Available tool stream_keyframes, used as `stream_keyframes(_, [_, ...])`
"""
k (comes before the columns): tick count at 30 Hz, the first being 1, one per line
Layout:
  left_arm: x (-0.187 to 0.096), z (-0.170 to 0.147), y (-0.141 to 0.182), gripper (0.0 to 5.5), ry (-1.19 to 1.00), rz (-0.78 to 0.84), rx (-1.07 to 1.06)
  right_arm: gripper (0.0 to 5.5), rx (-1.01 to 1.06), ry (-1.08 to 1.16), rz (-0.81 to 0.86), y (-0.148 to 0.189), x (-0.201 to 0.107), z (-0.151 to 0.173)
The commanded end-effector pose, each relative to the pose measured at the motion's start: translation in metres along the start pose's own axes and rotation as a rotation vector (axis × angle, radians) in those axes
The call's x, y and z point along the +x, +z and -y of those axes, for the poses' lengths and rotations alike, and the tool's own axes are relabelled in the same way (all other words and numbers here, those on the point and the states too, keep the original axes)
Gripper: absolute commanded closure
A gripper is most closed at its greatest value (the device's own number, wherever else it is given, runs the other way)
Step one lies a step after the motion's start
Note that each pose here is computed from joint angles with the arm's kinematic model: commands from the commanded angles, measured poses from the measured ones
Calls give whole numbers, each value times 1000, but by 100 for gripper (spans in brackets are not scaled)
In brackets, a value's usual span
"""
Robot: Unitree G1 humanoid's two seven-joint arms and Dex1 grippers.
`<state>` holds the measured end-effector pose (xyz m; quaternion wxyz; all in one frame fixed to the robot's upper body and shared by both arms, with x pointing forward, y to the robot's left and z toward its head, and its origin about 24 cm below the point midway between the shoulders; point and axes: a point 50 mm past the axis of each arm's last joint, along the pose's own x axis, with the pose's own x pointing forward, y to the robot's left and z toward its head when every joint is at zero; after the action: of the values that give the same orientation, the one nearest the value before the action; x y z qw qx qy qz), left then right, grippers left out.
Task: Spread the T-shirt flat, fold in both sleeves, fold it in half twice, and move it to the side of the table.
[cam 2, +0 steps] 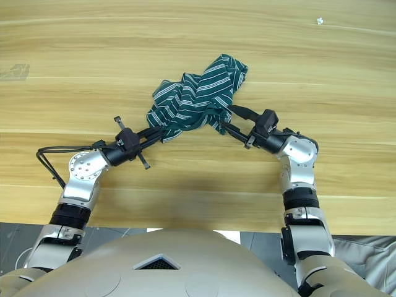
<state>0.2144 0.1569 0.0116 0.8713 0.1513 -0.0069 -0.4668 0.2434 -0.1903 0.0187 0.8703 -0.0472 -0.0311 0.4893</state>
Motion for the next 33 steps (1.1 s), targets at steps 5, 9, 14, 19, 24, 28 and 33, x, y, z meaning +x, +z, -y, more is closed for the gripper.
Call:
stream_keyframes(5, [2, 0, 3, 550, -19, -8, 34, 192, -56, -26, -89, -7, 9, 6])
stream_keyframes(9, [1, 0, 3, 550, -17, -7, 41, 121, -74, -29, -138, -14, 16, 6])
stream_keyframes(14, [2, 0, 4, 550, -12, -4, 42, 176, -74, -23, -123, -14, 22, 4])
stream_keyframes(19, [4, 3, 1, 550, -21, -9, 38, 254, -81, -24, -113, -13, 21, 4])
stream_keyframes(24, [6, 5, -2, 550, -29, -14, 36, 354, -86, -19, -123, -16, 22, 2])
stream_keyframes(28, [6, 6, -4, 550, -30, -20, 36, 417, -95, -7, -135, -17, 24, 2])
stream_keyframes(33, [7, 8, -6, 550, -35, -27, 40, 491, -107, 1, -147, -19, 25, 0])
